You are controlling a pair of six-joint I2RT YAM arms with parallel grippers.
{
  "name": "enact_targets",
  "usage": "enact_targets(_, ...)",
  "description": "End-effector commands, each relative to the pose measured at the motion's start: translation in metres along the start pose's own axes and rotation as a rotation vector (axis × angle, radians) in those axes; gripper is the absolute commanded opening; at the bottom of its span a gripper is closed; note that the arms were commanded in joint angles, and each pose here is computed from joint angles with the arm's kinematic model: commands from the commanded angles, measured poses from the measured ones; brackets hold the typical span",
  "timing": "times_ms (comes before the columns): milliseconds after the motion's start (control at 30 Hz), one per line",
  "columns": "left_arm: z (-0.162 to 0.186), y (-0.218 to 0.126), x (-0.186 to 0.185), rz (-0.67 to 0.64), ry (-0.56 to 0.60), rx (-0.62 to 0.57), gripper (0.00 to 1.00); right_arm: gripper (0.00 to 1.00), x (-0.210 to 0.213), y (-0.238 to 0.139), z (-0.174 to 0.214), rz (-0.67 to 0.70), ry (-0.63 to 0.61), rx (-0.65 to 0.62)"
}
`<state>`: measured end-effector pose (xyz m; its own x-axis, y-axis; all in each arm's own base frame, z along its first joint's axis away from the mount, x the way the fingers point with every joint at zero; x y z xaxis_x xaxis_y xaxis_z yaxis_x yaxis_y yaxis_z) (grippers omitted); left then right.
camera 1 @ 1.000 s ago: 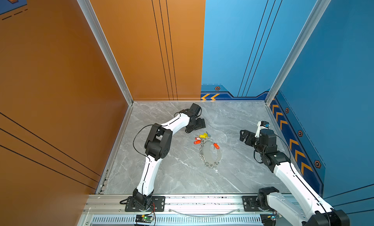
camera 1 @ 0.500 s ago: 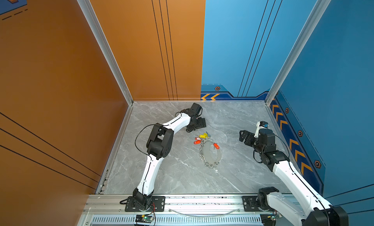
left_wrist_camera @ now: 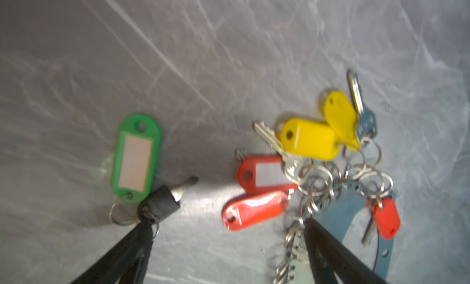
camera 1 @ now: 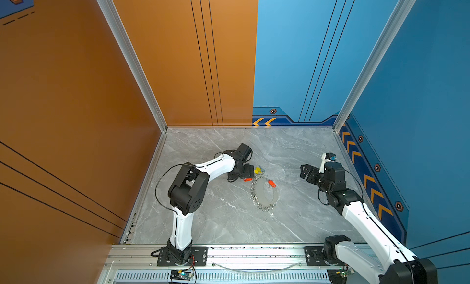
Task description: Put the keys on the keyring
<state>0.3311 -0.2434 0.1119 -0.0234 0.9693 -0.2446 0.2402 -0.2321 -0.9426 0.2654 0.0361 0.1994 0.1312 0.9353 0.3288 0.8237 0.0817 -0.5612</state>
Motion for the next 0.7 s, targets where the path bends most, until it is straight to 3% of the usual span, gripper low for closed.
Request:
enact_targets(0,0.02,-0.014,0.001,-0.004,-0.009,-0.016,0.94,1.0,0.004,0.002,-0.001,0.005,0.014,0.037)
enact_targets(200,0.037,-0.037,-0.007,0.05,-0.014,-0.055,0.94,1.0,0.011,0.012,0.007,-0.01,-0.001,0.118)
enact_targets(400,0.023,-0.065,0.0,0.146,-0.051,-0.146,0.95,0.98,0.031,0.028,0.031,-0.043,-0.029,0.285)
enact_targets(667,0.045,-0.037,-0.032,0.2,-0.001,0.01,0.87,0.87,0.065,0.038,0.075,-0.107,-0.014,0.46)
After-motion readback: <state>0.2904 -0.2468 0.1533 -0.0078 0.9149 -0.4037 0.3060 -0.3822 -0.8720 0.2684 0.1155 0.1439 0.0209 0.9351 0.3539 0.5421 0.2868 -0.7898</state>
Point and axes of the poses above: each gripper's point midway between its finger pads, its own y axis out along the fingers, its own x axis along the line the jaws close on, z = x × y, the point moved 7 cm from there along -y, back along the fingers, and after that the axes turned 2 degrees about -y, right-handed, at the moved point
